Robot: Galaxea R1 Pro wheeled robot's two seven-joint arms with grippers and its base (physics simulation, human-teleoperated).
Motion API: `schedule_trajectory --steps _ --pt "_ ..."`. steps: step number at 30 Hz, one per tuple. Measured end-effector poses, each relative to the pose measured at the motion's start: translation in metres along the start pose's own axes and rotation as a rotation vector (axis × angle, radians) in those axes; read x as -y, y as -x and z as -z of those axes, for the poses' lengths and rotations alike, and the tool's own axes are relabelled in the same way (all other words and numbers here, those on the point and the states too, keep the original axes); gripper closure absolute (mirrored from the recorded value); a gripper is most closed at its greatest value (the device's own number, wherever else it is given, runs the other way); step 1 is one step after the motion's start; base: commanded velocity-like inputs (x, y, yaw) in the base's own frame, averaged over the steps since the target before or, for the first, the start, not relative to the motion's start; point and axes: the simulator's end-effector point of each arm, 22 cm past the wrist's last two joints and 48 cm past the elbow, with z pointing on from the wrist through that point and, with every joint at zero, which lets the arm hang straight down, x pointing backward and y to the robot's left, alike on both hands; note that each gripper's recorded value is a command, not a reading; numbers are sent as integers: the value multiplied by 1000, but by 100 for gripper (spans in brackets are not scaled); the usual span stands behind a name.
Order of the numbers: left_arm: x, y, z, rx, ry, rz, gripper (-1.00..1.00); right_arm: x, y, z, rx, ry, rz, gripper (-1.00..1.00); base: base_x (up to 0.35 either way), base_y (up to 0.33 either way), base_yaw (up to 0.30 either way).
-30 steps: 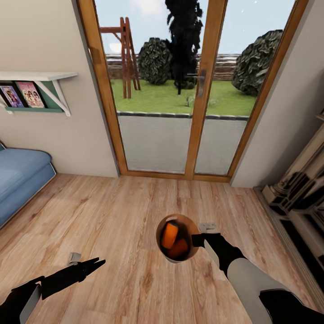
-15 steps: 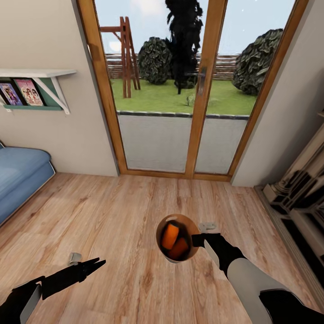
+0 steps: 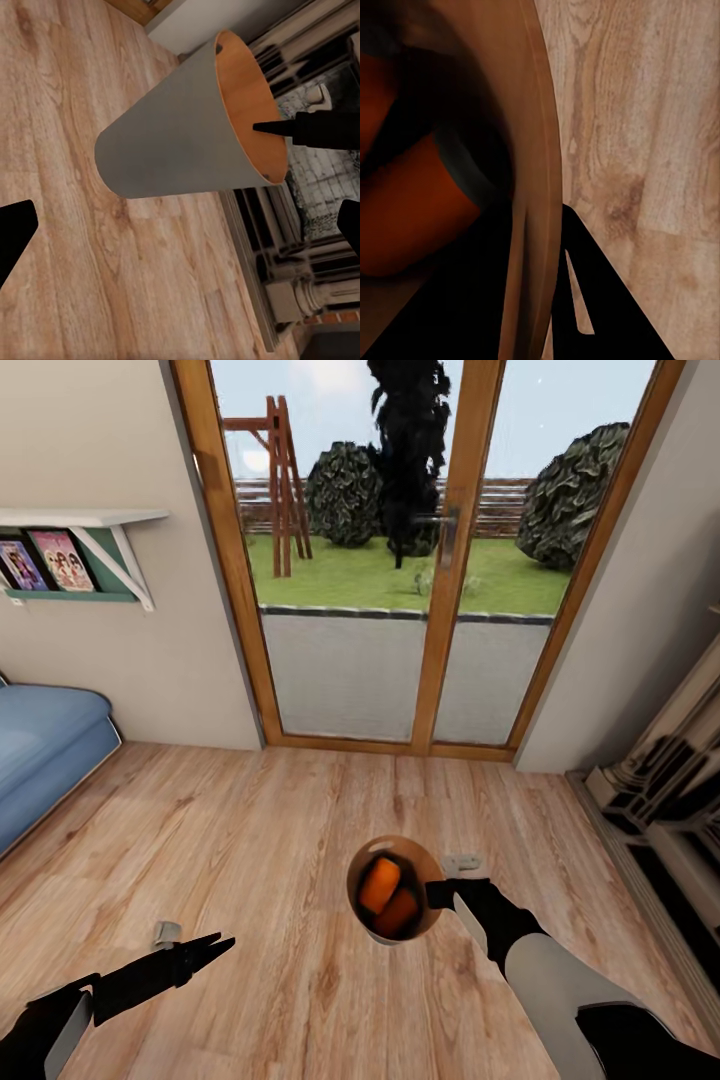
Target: Put the three can of soda from the living room inside the tash can in the kitchen.
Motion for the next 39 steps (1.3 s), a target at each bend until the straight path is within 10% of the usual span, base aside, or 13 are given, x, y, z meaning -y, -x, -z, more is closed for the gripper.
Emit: schedule_trajectory --steps 39 --pt "-49 -38 -22 0 0 -1 -100 34 -69 -61 -67 -20 1 100 0 0 0"
